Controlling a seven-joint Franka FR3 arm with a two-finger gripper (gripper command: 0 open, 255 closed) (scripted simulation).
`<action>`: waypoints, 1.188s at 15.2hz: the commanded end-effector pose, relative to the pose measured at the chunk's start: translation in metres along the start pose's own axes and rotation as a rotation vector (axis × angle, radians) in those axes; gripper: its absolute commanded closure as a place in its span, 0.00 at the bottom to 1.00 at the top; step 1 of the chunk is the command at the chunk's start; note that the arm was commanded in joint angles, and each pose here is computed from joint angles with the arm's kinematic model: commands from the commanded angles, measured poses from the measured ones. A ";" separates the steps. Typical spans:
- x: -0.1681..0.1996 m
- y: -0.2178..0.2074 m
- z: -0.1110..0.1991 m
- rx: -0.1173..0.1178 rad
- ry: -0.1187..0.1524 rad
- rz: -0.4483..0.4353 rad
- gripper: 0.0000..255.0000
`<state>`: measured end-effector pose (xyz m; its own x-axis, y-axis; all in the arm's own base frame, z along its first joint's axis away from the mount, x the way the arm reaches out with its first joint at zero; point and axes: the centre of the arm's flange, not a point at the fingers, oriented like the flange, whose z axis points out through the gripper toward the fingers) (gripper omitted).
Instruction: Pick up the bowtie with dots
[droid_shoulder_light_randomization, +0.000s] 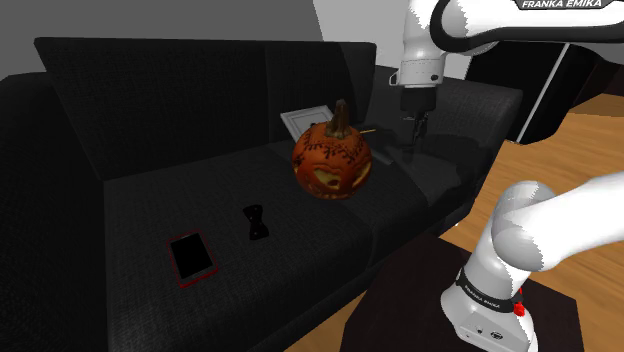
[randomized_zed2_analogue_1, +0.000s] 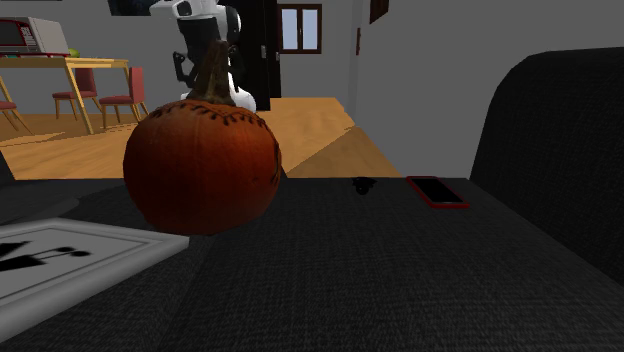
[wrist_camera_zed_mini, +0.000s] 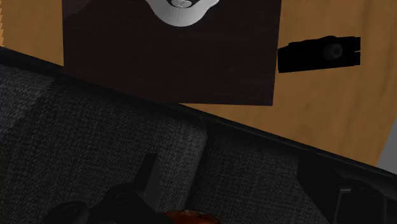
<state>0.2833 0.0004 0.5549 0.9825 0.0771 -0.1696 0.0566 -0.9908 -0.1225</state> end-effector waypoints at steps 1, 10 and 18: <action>0.000 0.000 0.000 0.000 0.000 0.000 0.00; 0.082 -0.084 0.024 -0.026 0.014 0.092 0.00; 0.162 -0.152 0.046 -0.049 0.026 0.175 0.00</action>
<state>0.4164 0.1572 0.5042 0.9832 -0.0868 -0.1603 -0.0957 -0.9942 -0.0484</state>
